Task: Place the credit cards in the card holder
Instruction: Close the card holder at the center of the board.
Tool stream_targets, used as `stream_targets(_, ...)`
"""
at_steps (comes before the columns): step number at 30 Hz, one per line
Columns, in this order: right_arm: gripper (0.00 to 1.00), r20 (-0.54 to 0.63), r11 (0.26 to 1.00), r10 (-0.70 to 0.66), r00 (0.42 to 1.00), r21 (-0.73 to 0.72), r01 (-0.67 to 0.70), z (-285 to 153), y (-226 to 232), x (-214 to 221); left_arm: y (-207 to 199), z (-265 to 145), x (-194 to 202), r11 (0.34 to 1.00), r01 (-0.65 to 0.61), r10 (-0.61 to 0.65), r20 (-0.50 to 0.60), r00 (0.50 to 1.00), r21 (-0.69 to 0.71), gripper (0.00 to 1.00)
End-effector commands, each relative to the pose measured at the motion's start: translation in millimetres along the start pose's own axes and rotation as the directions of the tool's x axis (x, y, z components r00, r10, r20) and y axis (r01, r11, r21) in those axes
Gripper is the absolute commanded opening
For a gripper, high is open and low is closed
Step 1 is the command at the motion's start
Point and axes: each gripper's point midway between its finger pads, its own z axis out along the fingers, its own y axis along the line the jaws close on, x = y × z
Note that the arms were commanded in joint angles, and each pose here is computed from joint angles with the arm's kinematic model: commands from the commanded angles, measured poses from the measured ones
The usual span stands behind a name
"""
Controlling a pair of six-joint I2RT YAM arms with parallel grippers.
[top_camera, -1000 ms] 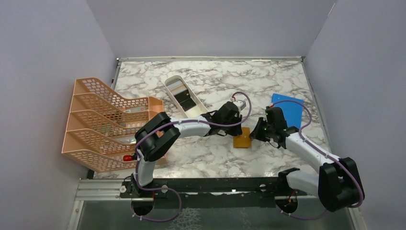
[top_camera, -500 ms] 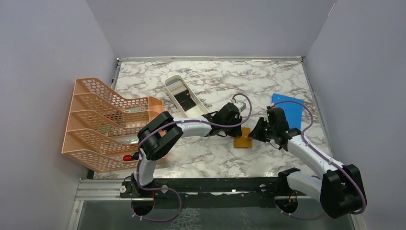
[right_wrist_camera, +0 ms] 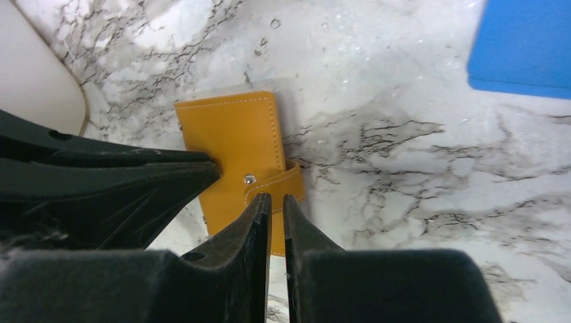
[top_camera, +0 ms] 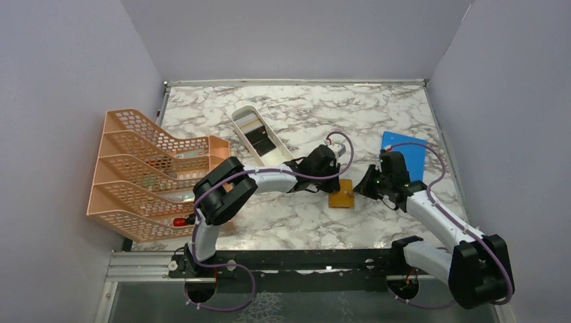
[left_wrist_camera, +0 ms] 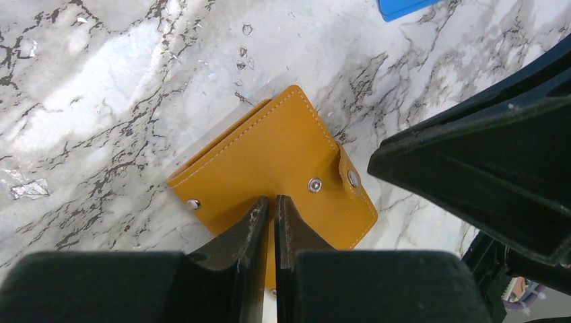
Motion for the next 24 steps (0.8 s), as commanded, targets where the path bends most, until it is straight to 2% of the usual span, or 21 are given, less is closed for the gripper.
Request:
stream_targets(1,0.17,-0.01,0.995,-0.009,1.0,-0.104,0.008,0.9,17.6,1.3,19.6,1.7,25.7,0.998,-0.006,0.002,-0.063,0.998,-0.066,0.12)
stream_targets(24,0.21,-0.061,0.99,0.039,0.997,-0.13,-0.046,17.2,15.9,17.3,13.7,0.1,20.8,0.999,-0.006,0.003,-0.053,0.999,-0.047,0.12)
